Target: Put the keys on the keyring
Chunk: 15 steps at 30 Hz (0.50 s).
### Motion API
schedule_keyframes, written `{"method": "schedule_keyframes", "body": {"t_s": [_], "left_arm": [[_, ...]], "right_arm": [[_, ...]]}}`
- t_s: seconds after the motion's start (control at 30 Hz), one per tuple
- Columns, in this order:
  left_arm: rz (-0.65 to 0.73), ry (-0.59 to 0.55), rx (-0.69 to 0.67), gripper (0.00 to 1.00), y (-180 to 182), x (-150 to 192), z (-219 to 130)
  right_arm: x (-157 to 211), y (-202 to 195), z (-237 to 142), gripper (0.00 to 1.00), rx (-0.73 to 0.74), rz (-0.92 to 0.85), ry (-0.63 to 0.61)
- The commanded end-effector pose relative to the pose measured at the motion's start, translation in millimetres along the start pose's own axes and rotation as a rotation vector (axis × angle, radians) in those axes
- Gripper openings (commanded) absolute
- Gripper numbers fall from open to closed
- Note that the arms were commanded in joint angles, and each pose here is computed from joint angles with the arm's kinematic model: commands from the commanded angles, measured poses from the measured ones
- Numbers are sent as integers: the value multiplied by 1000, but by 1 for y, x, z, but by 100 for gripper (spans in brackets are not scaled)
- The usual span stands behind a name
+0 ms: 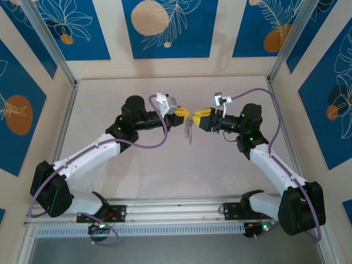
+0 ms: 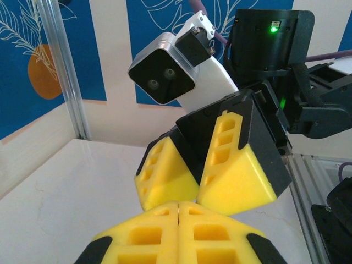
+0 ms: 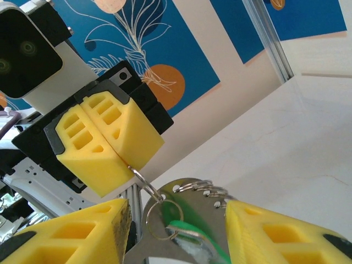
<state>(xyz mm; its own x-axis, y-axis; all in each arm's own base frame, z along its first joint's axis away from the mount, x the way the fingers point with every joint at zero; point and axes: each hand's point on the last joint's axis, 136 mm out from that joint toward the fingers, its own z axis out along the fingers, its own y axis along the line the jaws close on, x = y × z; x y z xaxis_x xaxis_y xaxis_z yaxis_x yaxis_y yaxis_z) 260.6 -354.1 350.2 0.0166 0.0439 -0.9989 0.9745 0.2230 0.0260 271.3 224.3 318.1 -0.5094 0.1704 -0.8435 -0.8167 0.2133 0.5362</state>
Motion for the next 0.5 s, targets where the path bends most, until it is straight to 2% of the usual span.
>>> {"method": "schedule_keyframes", "body": {"t_s": [0.0,0.3,0.47], "left_arm": [[34,-75,41,0,-8,-27,2],[25,-78,45,0,-7,-27,4],[17,-77,50,0,-7,-25,6]], "right_arm": [[-4,7,4,49,-38,-44,-18],[-9,5,13,45,-62,-59,-23],[-12,7,15,37,-71,-72,-29]]}}
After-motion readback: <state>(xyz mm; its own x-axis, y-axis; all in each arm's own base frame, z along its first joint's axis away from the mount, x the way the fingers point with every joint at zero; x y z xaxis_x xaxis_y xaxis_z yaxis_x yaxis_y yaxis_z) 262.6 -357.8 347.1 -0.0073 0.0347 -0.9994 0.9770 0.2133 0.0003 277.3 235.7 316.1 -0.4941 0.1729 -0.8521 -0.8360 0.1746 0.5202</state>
